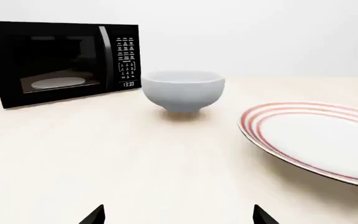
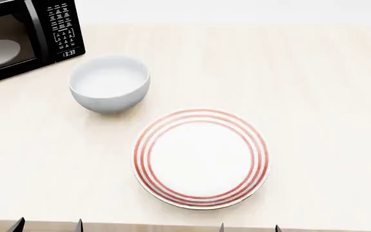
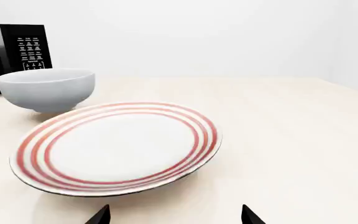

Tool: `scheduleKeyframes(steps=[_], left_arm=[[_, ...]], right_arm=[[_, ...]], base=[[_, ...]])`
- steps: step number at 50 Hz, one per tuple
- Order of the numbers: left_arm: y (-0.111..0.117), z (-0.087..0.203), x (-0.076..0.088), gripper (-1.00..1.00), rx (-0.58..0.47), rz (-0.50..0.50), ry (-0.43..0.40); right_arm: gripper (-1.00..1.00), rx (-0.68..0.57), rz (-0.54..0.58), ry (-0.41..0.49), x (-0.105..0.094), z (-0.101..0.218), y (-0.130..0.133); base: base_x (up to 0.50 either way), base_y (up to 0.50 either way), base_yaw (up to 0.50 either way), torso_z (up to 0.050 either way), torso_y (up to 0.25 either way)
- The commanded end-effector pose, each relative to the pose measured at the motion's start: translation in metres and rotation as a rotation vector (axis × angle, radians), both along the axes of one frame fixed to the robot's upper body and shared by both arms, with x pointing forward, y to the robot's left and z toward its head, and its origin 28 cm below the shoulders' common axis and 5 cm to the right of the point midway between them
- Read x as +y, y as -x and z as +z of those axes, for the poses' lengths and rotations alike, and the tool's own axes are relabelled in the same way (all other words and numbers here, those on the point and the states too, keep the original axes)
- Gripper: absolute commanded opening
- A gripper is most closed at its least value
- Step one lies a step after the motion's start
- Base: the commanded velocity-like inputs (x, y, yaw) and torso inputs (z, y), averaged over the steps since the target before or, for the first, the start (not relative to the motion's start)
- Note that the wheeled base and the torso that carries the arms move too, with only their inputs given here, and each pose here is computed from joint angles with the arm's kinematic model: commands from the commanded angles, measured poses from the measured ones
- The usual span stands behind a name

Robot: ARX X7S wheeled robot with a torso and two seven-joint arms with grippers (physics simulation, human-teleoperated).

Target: Open the microwave.

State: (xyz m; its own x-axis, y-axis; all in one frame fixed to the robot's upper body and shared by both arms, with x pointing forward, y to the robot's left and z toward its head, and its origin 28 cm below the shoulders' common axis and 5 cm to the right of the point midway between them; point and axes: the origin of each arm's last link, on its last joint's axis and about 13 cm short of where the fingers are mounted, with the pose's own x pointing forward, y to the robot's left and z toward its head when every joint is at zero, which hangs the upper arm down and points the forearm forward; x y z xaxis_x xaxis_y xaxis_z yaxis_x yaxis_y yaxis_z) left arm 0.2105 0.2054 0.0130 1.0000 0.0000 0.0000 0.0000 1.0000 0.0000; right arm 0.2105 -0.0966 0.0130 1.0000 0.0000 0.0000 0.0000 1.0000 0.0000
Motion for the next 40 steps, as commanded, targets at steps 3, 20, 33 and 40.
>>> scheduleKeyframes(steps=[3,20,33,40], left_arm=[[0.006,0.010,-0.001,1.00,-0.042,0.003,-0.005],[0.012,0.021,0.000,1.00,-0.070,-0.002,-0.006],[0.011,0.022,0.001,1.00,-0.074,0.011,-0.002],[0.012,0.023,0.000,1.00,-0.067,-0.004,0.004]], right_arm=[[1.00,-0.022,0.020,-0.029,0.004,0.010,0.007],[1.00,-0.089,0.007,-0.022,0.002,0.019,0.010],[1.00,-0.088,0.016,-0.045,0.003,0.019,0.010],[1.00,-0.086,0.022,-0.050,0.003,0.019,0.009]], base=[[0.00,0.00,0.00,0.000,0.000],[0.07,0.05,0.00,0.000,0.000],[0.30,0.40,0.00,0.000,0.000],[0.30,0.45,0.00,0.000,0.000]])
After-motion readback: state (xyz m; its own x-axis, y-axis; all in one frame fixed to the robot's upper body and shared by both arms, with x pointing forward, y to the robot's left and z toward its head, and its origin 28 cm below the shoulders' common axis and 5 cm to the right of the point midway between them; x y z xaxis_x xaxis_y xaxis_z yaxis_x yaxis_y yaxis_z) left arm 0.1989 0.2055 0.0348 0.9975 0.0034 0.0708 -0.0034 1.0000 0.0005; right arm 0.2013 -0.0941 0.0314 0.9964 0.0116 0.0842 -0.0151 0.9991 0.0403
